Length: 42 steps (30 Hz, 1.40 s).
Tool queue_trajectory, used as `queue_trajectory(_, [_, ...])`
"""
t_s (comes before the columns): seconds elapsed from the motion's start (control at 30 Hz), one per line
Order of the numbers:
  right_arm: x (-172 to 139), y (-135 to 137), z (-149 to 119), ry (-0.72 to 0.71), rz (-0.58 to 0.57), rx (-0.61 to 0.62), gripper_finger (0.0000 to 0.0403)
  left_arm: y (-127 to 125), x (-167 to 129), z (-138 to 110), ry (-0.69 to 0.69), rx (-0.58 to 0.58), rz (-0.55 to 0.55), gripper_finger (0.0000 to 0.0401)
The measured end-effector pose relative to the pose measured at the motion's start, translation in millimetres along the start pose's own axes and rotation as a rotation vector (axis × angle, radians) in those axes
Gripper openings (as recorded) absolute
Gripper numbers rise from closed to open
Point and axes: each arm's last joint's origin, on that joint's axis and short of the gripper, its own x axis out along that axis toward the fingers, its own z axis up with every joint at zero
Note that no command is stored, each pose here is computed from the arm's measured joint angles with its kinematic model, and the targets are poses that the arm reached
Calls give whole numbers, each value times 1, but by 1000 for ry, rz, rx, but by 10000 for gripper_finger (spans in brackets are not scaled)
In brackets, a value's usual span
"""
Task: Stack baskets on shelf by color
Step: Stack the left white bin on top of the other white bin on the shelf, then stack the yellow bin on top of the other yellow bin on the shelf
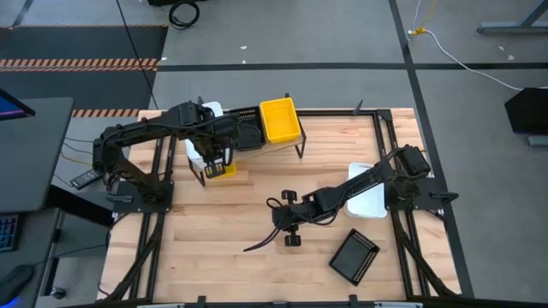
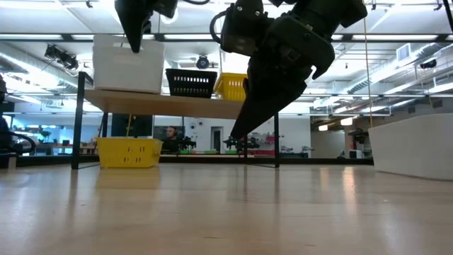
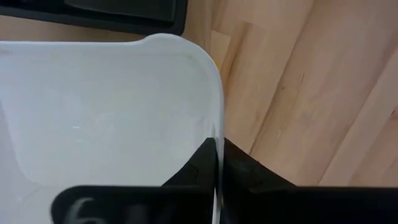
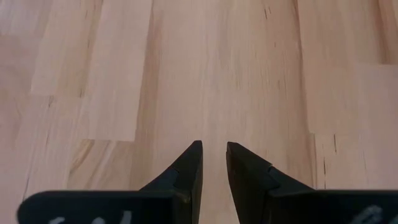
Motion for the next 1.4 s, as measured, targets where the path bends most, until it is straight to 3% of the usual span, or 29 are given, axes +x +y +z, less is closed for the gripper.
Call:
queue_trajectory(0.53, [0, 0, 0, 1, 0, -1, 78, -1, -6, -3, -22, 5, -2, 77])
queue_trajectory(0.9, [-7, -1, 3, -15, 1, 0, 78, -2, -72, -9, -283, -49, -52, 92])
queue_trajectory(1.17, [-31, -4, 15, -104, -34, -9, 78, -54, -91, -22, -358, 78, -83, 85])
queue_trajectory(1.4, [-32, -7, 17, -124, -81, -114, 78, -117, -58, -46, -292, 169, 57, 84])
